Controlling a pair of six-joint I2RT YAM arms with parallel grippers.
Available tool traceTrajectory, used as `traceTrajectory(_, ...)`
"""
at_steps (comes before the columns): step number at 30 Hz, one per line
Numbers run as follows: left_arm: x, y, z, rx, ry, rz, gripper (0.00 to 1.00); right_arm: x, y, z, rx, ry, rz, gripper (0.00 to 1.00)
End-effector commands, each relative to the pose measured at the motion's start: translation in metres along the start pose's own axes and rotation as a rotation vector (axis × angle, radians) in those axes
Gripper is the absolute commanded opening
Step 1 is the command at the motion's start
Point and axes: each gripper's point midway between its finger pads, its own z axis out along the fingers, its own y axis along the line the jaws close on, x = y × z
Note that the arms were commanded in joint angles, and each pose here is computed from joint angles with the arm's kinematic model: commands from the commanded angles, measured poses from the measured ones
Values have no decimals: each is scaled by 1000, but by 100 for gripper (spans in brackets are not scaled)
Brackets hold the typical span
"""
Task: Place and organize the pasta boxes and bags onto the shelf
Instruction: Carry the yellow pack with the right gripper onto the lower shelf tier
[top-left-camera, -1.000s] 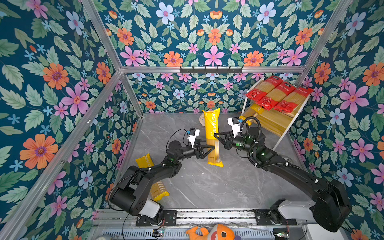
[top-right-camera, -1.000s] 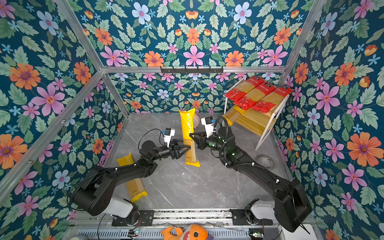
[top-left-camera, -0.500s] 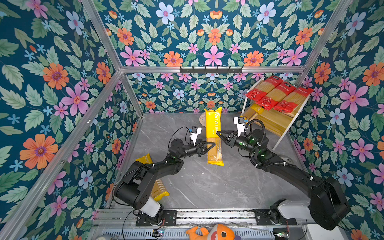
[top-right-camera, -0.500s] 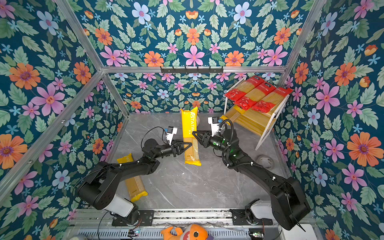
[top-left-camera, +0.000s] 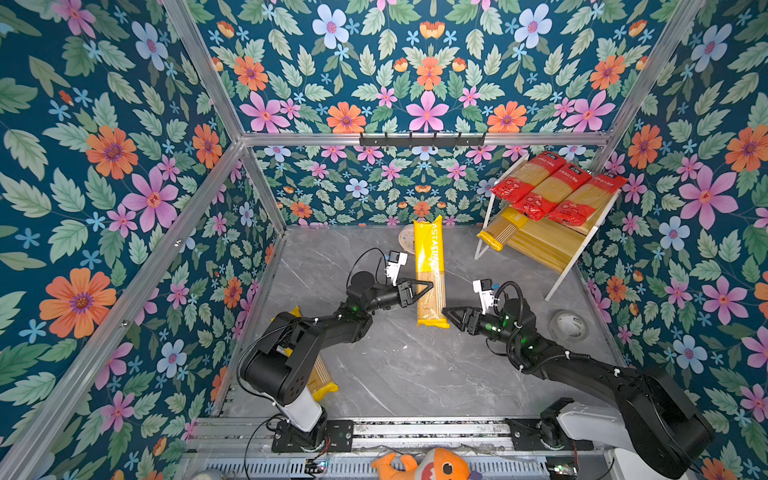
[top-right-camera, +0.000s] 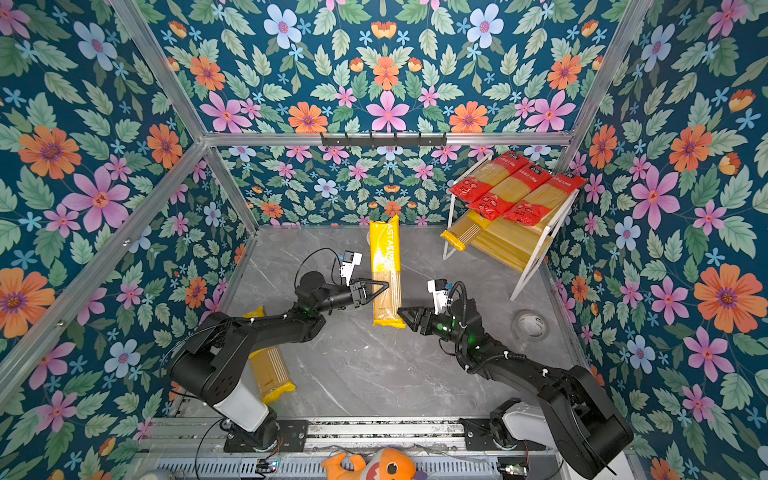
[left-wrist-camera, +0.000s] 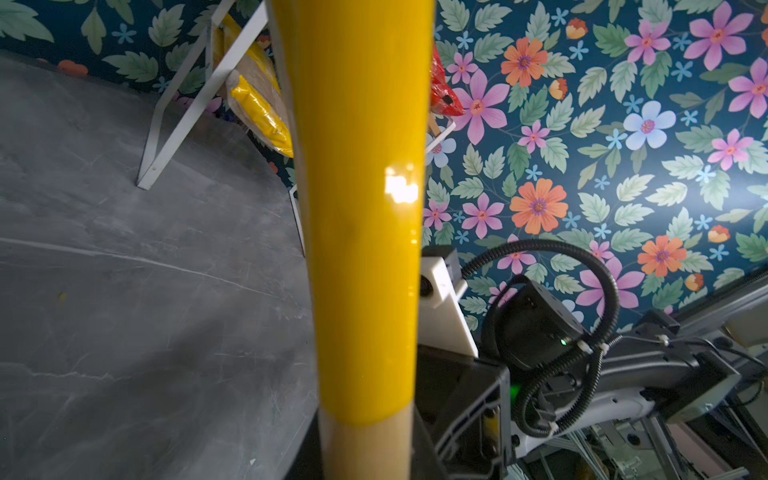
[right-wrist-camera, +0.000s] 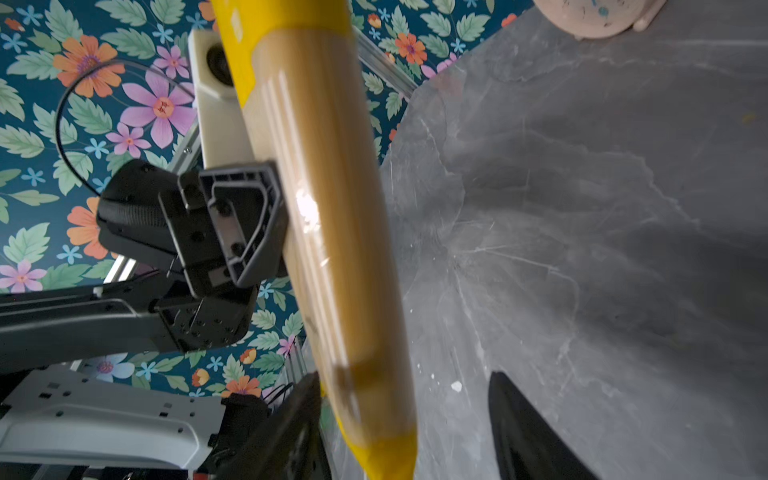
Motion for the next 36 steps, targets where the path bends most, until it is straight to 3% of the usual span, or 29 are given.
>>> traceTrajectory(1,-23,-30,4,106,-89,67,14,-1,9,4,-35,-27,-25,63)
traceTrajectory(12,-11,-39,22,158,-60,31,15,-25,22,15,-132,-145,-14,54)
traceTrajectory(18,-15,-42,30,175,-53,29,19,-34,23,13,-139,-194,1,20)
traceTrajectory(22,-19,-40,33,160,-51,36,32,-41,20,6,-135,-242,25,6)
traceTrajectory(28,-24,-21,25,90,-66,21,58,-61,16,-10,-133,-328,82,0)
traceTrajectory(36,-15,8,1,-40,-56,12,60,-82,-5,-38,61,-394,76,0)
